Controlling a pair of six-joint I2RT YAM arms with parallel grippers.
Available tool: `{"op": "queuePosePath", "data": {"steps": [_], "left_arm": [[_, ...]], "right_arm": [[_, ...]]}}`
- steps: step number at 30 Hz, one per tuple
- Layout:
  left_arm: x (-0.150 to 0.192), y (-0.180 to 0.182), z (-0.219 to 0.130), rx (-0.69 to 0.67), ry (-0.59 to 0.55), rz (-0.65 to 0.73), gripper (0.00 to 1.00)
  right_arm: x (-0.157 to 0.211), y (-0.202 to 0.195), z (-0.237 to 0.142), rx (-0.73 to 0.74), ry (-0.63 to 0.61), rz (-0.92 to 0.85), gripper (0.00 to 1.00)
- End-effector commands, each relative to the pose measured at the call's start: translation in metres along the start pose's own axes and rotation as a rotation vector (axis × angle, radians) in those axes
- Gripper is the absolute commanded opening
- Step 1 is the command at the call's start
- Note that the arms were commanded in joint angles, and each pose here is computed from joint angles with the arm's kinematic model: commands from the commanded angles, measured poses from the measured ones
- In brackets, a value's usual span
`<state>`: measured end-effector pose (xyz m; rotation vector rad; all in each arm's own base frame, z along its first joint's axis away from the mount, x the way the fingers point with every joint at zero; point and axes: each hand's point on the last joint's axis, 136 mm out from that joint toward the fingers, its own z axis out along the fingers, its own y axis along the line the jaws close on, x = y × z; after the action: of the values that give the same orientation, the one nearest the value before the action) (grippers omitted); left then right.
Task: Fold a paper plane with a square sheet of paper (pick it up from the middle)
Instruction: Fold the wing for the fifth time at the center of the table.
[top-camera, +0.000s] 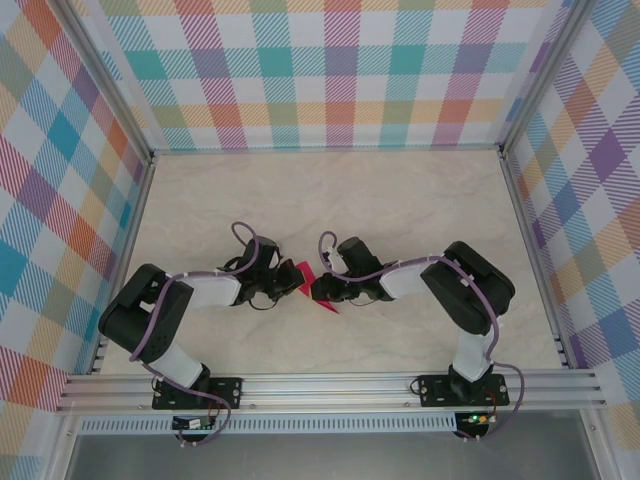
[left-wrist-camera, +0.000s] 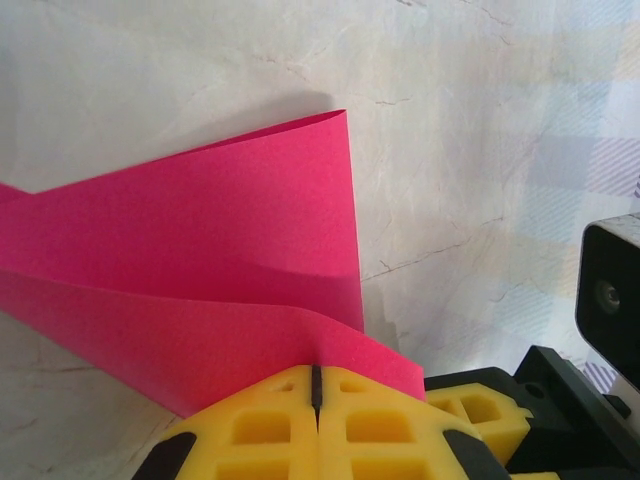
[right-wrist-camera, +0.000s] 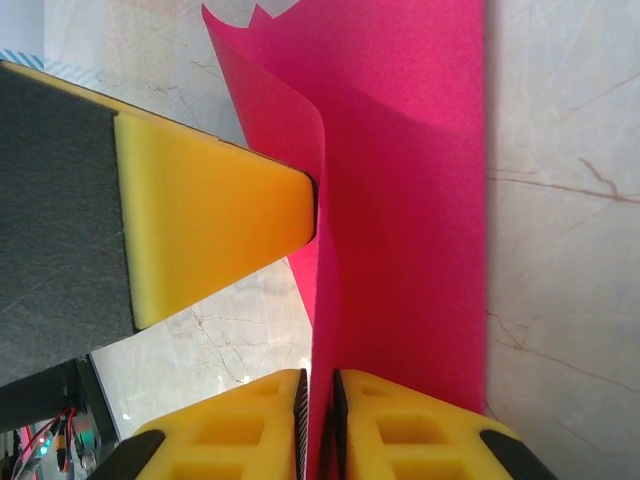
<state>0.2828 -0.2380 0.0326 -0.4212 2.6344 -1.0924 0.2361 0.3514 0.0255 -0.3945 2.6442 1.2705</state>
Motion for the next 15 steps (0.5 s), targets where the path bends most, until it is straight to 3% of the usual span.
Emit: {"op": "queuePosePath", "data": {"steps": [1,15], "left_arm": [[0.002,-0.002,0.005,-0.006,0.010,0.033,0.02],[0.003,0.002,0.008,-0.021,0.017,0.033,0.02]], "right_arm": [[-0.004,0.009,-0.009,0.006,0.012,-0.029,0.20],[-0.010,0.031,-0.023,-0.003,0.037,-0.026,0.34]]}}
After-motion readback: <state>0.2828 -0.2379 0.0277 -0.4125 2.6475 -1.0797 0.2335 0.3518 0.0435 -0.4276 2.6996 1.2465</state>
